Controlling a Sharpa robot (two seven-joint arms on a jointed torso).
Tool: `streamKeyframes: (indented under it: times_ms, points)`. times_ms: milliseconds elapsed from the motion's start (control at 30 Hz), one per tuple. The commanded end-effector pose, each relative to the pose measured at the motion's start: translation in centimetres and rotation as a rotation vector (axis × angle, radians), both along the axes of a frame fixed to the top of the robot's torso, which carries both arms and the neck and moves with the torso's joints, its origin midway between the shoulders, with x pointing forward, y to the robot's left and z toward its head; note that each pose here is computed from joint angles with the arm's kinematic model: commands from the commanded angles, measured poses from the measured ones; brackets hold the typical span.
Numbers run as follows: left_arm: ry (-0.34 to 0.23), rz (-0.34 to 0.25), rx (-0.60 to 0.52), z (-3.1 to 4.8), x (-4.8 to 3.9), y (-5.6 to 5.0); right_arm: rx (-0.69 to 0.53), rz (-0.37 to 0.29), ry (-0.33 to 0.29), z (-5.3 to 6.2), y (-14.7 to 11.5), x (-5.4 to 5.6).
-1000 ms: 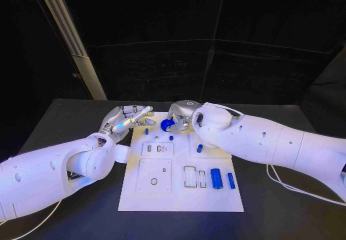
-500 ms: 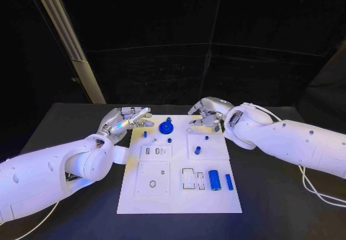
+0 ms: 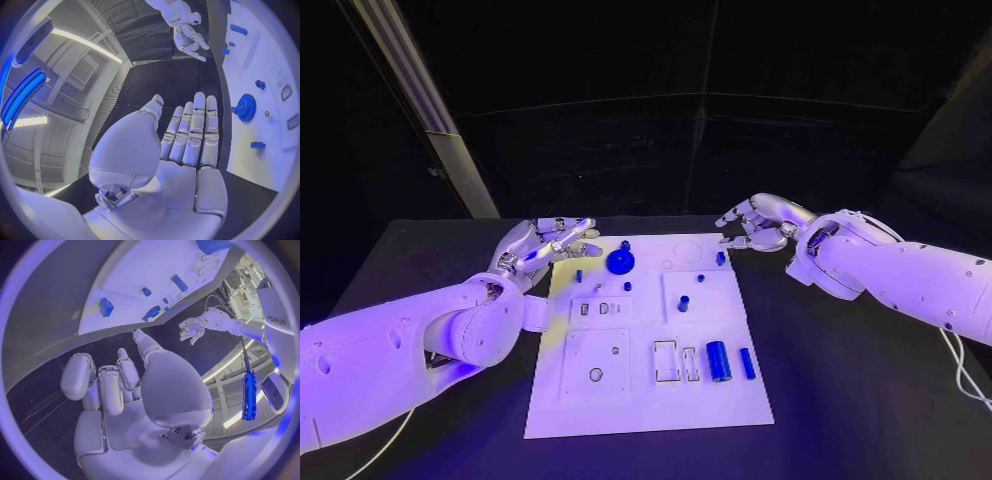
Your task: Assemble the parts on the task board
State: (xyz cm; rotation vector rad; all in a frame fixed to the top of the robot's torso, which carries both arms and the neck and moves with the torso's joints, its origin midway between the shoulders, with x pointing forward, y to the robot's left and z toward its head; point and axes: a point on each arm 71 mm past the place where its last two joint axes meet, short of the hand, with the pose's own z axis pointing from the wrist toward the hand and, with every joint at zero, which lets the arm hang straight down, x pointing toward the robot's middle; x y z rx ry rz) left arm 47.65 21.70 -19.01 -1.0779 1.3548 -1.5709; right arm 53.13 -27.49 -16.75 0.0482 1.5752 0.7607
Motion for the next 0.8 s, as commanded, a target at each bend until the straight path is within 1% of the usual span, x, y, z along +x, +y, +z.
streamKeyframes:
  times_ms: [33, 100, 200, 367, 500, 800]
  points:
    - [-0.010, -0.016, -0.013, 0.08, -0.01, -0.2, 0.028, 0.019, 0.032, -0.9, -0.4, 0.1]
    - [-0.008, -0.016, -0.012, 0.03, 0.00, -0.2, 0.023, 0.014, 0.051, -1.6, -0.7, 0.1]
    - [-0.005, -0.015, -0.011, -0.04, 0.01, -0.2, 0.018, 0.011, 0.069, -2.5, -0.8, 0.1]
    - [0.000, -0.013, -0.008, -0.18, 0.05, -0.2, 0.011, 0.007, 0.095, -3.6, -1.0, 0.1]
    - [0.004, -0.014, -0.007, -0.25, 0.07, -0.2, 0.006, 0.000, 0.105, -4.0, -1.2, 0.2]
    - [0.007, -0.014, -0.006, -0.32, 0.11, -0.3, 0.001, -0.018, 0.112, -4.6, -1.2, 0.8]
